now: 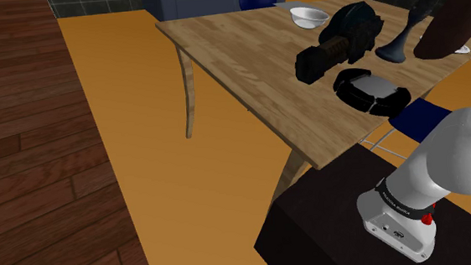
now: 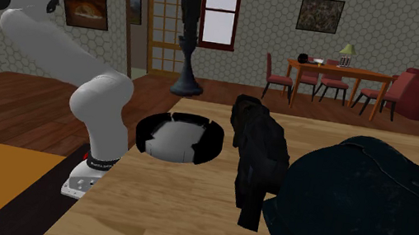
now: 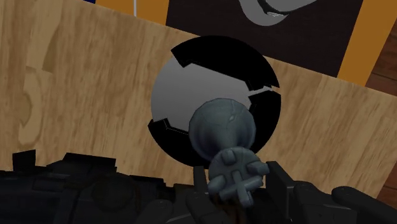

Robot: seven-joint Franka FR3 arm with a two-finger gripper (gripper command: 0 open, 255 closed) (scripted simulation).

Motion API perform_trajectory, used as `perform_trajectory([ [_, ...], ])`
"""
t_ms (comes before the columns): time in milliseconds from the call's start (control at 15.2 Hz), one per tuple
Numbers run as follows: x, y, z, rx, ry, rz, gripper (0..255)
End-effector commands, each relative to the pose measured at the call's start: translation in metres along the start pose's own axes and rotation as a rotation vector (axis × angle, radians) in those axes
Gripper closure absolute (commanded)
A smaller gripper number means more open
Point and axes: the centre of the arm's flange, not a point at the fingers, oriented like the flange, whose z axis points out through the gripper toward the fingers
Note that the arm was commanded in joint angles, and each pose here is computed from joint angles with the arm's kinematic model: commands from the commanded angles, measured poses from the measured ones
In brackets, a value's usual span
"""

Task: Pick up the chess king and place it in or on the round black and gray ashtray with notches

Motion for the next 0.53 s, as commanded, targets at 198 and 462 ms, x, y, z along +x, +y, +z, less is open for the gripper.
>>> perform_trajectory([
  [198, -0.002, -0.003, 0.027, 0.000, 0.000, 0.000, 255],
  [462, -0.003, -0.004, 0.048, 0.000, 0.000, 0.000, 255],
])
